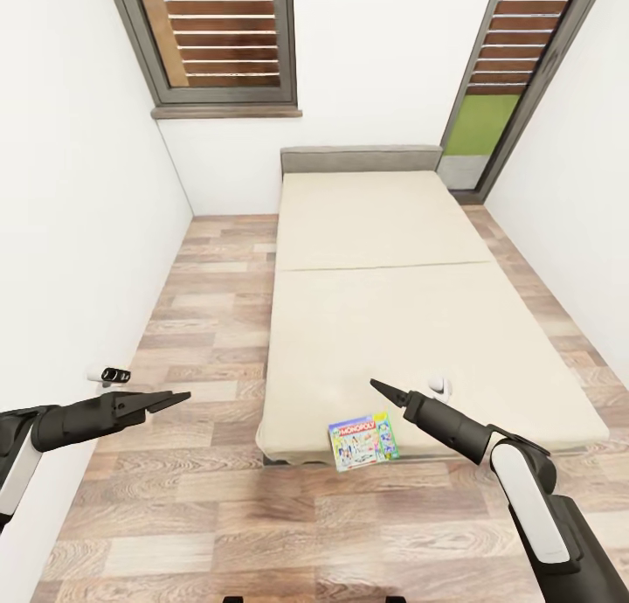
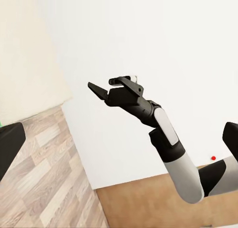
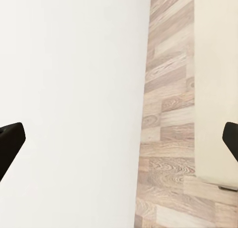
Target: Put all the toys in the child's room - the three board games (two on the bed and one on the table), the two jigsaw puzzles on the table, and the tennis ball on the table - inside the toy box on the table in the child's room.
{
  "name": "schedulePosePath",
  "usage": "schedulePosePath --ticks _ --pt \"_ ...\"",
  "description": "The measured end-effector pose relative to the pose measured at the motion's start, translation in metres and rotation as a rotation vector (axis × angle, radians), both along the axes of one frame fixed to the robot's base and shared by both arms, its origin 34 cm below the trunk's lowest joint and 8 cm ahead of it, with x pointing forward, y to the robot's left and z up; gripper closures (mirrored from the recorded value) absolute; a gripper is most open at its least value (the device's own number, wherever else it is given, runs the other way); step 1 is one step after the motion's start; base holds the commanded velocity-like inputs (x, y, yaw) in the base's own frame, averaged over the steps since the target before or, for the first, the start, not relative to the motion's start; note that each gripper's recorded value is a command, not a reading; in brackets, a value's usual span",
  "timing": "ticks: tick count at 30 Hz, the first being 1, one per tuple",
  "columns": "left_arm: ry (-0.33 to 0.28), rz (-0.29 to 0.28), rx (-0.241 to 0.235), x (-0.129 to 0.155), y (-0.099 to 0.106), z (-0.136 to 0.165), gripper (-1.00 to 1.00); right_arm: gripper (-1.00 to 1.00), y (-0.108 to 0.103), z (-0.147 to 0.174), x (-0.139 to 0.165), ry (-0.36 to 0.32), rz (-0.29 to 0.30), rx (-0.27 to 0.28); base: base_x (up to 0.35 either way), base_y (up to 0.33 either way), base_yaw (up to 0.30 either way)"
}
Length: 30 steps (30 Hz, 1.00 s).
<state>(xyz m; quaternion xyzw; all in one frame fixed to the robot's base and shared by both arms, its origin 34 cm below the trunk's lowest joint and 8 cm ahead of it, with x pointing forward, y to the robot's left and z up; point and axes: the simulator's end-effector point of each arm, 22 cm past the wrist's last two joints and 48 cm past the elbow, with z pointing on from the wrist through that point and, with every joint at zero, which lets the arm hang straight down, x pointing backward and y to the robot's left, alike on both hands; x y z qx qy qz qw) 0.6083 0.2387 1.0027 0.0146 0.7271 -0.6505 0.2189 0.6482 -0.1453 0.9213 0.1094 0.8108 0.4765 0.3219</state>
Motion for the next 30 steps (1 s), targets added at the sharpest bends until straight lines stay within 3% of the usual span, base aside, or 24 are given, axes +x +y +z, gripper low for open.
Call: schedulePosePath --ticks 30 --pt "-0.05 0.0 -0.001 -0.001 -0.001 0.025 -1.0 -1.0 0.0 0.026 0.003 -0.047 -0.001 -0.001 0.0 -0.006 0.0"
